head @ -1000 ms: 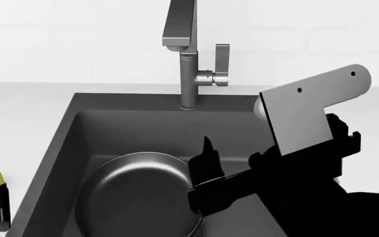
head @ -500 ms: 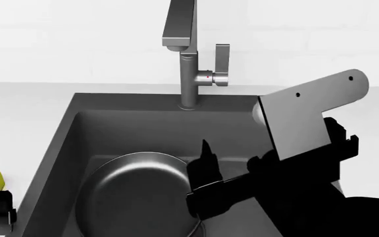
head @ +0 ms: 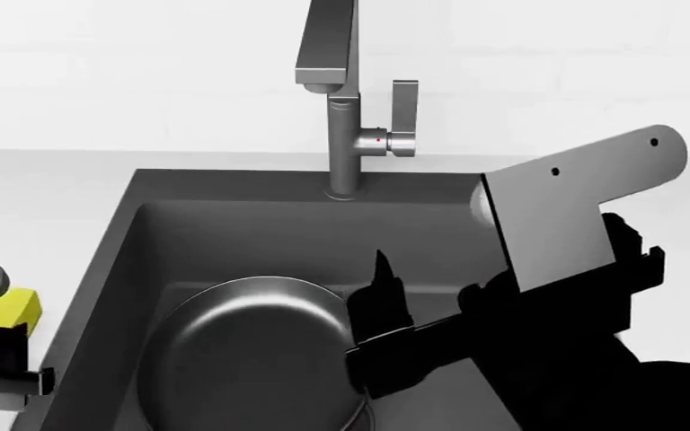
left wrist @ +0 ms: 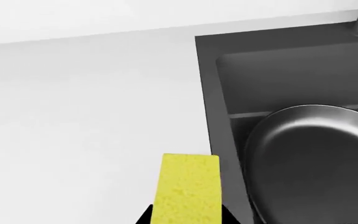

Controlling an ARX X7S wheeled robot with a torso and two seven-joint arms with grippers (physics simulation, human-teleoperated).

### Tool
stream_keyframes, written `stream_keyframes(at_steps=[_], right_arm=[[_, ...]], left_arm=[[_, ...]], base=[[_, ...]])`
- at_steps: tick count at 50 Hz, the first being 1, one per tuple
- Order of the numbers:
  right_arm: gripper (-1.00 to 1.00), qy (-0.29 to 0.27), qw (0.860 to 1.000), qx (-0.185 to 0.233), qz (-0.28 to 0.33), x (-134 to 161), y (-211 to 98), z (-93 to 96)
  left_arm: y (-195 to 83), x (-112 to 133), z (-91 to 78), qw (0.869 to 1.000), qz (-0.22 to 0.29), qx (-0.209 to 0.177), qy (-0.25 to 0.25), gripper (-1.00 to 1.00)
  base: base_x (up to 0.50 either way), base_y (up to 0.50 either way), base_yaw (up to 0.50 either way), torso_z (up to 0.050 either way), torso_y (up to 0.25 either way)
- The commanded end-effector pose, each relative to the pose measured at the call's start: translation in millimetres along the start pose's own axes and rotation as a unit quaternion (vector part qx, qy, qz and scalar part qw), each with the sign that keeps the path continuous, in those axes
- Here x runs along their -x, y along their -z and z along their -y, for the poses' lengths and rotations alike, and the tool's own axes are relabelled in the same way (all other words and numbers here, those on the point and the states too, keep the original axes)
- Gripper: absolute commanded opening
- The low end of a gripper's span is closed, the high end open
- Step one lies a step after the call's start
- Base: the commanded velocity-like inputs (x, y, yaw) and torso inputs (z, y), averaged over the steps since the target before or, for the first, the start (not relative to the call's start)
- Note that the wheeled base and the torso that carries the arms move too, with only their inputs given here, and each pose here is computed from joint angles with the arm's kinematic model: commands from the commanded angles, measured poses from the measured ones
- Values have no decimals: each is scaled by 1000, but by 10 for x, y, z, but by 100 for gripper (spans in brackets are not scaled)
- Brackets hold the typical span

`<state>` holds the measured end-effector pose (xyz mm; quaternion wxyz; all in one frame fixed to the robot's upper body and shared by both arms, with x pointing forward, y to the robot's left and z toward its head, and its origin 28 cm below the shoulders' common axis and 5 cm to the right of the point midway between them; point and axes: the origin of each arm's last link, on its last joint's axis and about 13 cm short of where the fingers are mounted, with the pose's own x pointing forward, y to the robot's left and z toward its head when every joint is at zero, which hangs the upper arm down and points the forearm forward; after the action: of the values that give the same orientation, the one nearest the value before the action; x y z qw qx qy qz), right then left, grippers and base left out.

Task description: Pick the pan and sponge and place them into the sink. Then turn on the water.

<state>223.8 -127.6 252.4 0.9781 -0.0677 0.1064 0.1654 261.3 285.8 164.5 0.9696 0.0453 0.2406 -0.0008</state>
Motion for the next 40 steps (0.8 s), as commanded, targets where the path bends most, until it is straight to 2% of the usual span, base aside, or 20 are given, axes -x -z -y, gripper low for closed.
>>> stream_keyframes(at_steps=[1, 3, 5, 7, 13, 19, 22, 23, 31, 40], right_arm=[[100, 17, 1000, -13, 9, 80, -6, 42], [100, 25, 999, -22, 14, 99, -3, 57], [100, 35, 999, -32, 15, 128, 12, 82], [100, 45, 998, -37, 23, 142, 11, 96], [100, 63, 997, -39, 33, 160, 22, 126], [100, 71, 996, -41, 30, 196, 75, 140], [100, 74, 996, -38, 33, 220, 74, 147], [100, 75, 996, -41, 34, 226, 82, 153], [100, 82, 995, -46, 41, 274, 98, 156], [100, 83, 994, -47, 47, 323, 91, 144]], left_arm=[[-180, 46, 211, 997, 25, -23, 66, -100], [-210, 41, 259, 996, 26, -23, 78, -100], [-244, 23, 346, 994, 30, -47, 97, -100], [-247, -24, 435, 992, 25, -55, 111, -100], [-280, -159, 708, 983, 19, -77, 165, -100], [-382, -320, 945, 978, 15, -81, 192, -100], [-408, -339, 977, 977, 16, -78, 198, -100], [-437, -406, 1051, 974, 16, -86, 207, -100], [-458, -636, 1231, 972, -4, -99, 212, -100], [-389, -807, 1350, 970, -29, -109, 217, -100]], base=[[0, 0, 0, 0, 0], [0, 0, 0, 0, 0], [0, 0, 0, 0, 0], [0, 0, 0, 0, 0], [0, 0, 0, 0, 0], [0, 0, 0, 0, 0], [0, 0, 0, 0, 0], [0, 0, 0, 0, 0], [0, 0, 0, 0, 0], [0, 0, 0, 0, 0]])
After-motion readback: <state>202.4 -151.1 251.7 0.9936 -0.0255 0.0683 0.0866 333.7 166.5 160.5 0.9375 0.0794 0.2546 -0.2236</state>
